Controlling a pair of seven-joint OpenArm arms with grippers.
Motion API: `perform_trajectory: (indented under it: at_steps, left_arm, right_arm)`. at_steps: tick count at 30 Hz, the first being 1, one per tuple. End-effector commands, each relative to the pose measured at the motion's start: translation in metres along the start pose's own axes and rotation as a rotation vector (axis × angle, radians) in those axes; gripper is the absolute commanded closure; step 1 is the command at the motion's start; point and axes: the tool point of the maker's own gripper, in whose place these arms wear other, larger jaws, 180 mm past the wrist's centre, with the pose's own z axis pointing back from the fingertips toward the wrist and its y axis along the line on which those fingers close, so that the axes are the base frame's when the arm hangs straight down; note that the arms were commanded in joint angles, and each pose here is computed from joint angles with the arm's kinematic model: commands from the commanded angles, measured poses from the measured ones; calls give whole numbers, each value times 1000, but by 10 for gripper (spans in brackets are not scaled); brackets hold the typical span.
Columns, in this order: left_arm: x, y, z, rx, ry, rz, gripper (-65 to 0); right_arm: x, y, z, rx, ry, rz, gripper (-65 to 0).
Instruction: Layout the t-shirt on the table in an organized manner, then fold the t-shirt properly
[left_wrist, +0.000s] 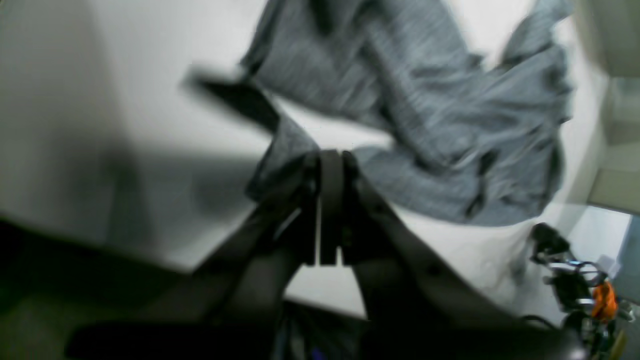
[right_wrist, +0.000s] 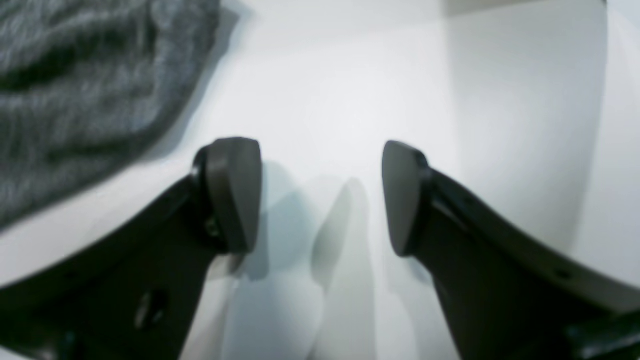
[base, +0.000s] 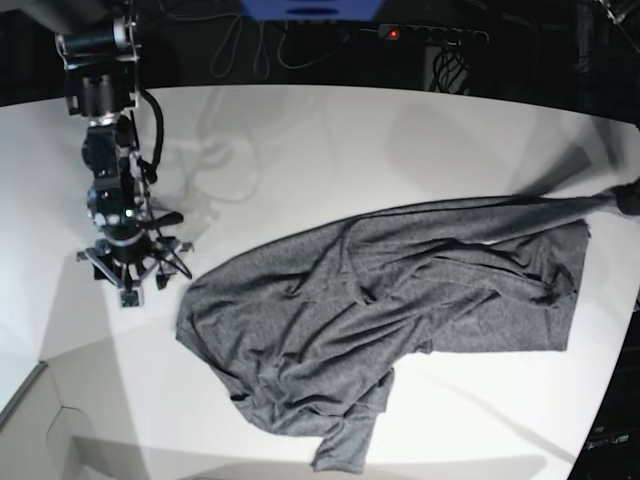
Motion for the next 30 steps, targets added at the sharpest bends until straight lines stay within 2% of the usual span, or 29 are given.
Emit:
perform_trajectory:
  at_steps: [1,6,11,15,21,25,30]
  left_arm:
    - [13,-7,8,-17,-35,-18,-1]
    - [-5,2,3,-4,3,5,-1]
    - [-14,10,4,16,27,9,-1]
    - [-17,13,5,26,32,9,-1]
    - [-26,22,8,50,54,8,-1]
    - [-33,26,8,62,70,13,-1]
    - [-47,38,11,91,105,21,-1]
  right_arm:
    - [23,-3,8,-5,-79,2,-383]
    - [56,55,51,107,-216,-22,-385]
    - [62,117,52,227,-215,-22,-385]
    - [58,149,33,274,-164,-26,-385]
    - [30,159,14,279,-62,-19,-382]
    - [0,138,11,247,-8,12,-382]
    - [-26,112,21,218,17,58,-382]
